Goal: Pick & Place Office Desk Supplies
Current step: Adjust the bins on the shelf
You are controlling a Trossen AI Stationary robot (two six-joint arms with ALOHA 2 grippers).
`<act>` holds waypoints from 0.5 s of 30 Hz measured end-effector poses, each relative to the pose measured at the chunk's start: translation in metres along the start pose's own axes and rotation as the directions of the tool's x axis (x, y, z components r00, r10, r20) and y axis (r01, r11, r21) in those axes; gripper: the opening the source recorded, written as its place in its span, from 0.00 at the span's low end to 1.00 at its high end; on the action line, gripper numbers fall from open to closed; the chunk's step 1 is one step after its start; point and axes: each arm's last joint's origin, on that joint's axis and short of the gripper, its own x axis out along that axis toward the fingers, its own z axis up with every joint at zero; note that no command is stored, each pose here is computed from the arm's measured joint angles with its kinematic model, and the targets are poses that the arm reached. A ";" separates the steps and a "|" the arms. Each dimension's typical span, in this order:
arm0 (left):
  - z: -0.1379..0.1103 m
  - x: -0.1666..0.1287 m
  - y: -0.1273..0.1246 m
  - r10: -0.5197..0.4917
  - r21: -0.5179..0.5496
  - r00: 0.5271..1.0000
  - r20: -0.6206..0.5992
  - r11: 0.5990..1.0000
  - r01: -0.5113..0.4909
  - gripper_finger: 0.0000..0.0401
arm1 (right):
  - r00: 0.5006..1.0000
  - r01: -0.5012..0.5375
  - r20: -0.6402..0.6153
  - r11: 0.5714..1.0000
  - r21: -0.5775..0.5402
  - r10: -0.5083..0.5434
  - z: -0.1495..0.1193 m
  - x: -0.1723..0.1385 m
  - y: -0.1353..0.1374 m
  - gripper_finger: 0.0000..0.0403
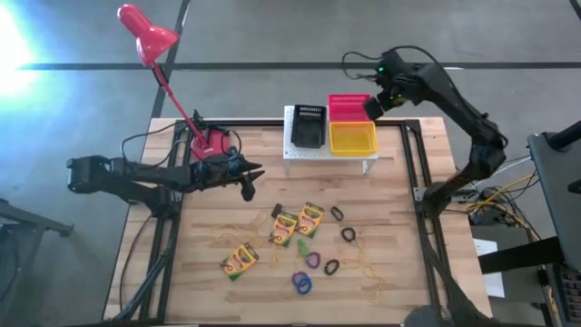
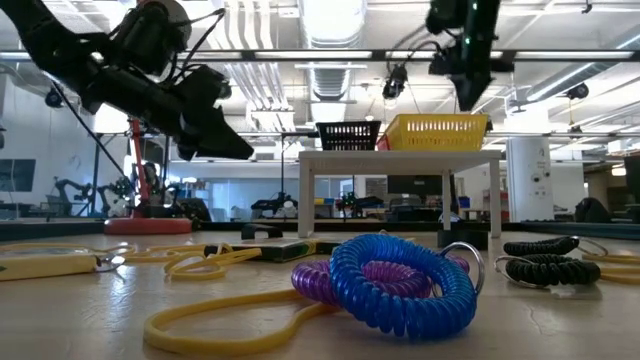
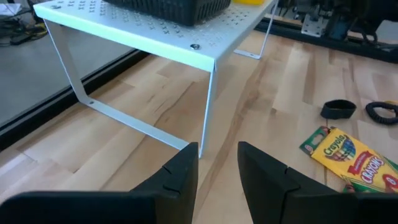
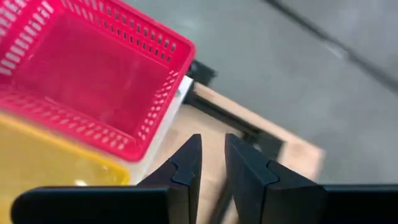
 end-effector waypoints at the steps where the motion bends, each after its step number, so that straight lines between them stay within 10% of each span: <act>1: -0.003 -0.001 0.000 -0.001 -0.011 1.000 0.010 1.000 0.001 0.29 | 0.999 -0.034 0.001 0.999 0.022 0.034 0.000 0.007 -0.003 0.15; 15: -0.007 -0.005 0.002 -0.007 -0.086 0.995 0.104 0.996 0.016 0.29 | 0.997 -0.071 -0.023 0.994 0.082 0.073 0.004 0.057 0.002 0.11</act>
